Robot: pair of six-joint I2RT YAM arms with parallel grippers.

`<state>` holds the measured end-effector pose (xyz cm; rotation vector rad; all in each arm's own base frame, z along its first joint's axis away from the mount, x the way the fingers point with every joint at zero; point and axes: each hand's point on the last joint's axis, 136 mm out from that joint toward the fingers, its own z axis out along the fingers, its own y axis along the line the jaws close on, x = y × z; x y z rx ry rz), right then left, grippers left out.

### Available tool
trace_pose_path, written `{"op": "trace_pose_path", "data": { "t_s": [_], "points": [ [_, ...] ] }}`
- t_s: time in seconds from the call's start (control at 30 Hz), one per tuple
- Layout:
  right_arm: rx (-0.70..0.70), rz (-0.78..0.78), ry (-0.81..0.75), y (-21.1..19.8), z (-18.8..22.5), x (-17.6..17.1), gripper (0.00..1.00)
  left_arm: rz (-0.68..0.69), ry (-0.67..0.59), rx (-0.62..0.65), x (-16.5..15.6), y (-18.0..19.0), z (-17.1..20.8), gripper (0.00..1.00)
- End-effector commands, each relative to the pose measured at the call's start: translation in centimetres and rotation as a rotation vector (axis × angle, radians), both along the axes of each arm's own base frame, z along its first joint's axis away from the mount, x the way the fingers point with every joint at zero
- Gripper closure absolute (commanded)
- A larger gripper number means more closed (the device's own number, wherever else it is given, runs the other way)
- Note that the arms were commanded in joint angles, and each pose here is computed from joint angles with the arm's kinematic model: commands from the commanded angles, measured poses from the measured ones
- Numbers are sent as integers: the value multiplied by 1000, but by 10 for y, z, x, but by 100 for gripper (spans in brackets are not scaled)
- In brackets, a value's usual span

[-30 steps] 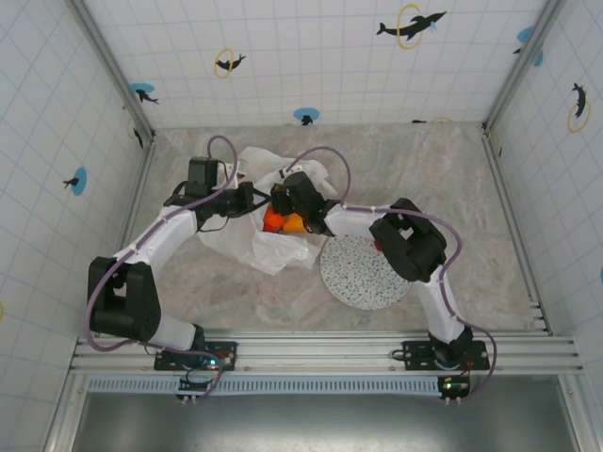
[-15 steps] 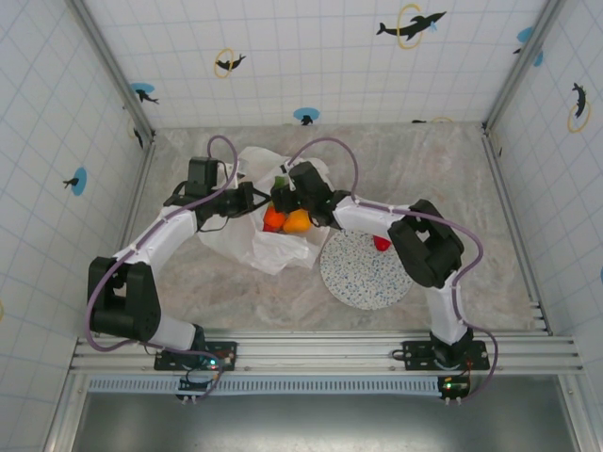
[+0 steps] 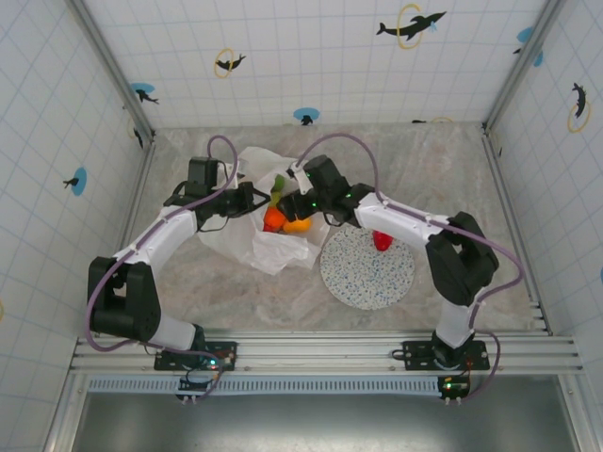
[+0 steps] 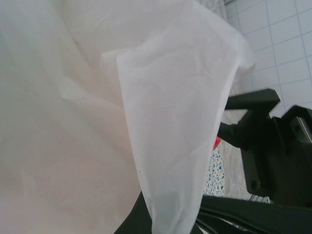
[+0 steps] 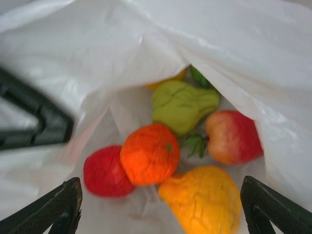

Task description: Place the fruits into the plastic bag

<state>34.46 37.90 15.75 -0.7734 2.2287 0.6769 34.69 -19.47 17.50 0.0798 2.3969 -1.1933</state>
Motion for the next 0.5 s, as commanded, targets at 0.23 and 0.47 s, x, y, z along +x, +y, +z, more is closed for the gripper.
{"op": "trace_pose_path", "data": {
  "t_s": [0.23,0.47],
  "points": [
    [108,133,67,-44,33,-55,17,-20,-3,-10,0,-5,0,100],
    [152,91,80,-89,45,-75,18,-18,-6,-8,0,-4,0,100]
  ]
}}
